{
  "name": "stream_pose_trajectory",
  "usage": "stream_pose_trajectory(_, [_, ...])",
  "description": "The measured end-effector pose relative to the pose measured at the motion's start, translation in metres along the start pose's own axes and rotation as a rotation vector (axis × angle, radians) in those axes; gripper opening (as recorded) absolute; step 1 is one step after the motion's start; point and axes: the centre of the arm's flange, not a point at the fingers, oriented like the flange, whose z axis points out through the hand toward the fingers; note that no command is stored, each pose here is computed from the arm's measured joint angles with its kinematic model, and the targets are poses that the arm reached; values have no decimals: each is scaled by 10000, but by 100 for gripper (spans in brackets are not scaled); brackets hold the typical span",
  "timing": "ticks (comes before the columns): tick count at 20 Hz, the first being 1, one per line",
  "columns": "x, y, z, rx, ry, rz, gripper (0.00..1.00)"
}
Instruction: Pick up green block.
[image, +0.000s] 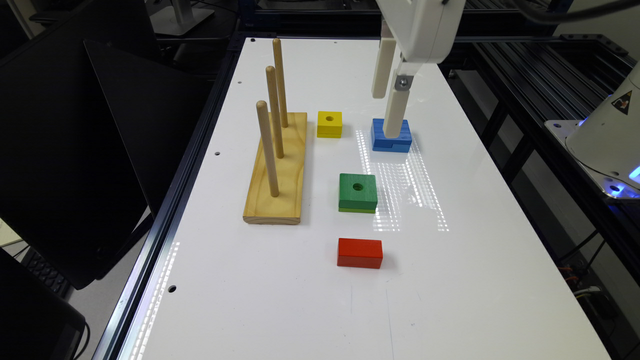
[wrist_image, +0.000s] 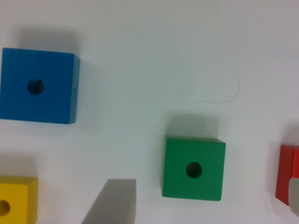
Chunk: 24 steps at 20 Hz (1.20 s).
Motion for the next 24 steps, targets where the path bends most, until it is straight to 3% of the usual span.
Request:
stream_pose_trajectory(8, [32,-34,253,39,-63,19,100])
stream_pose_trajectory(24, [42,-49,241,75,-41,16,100])
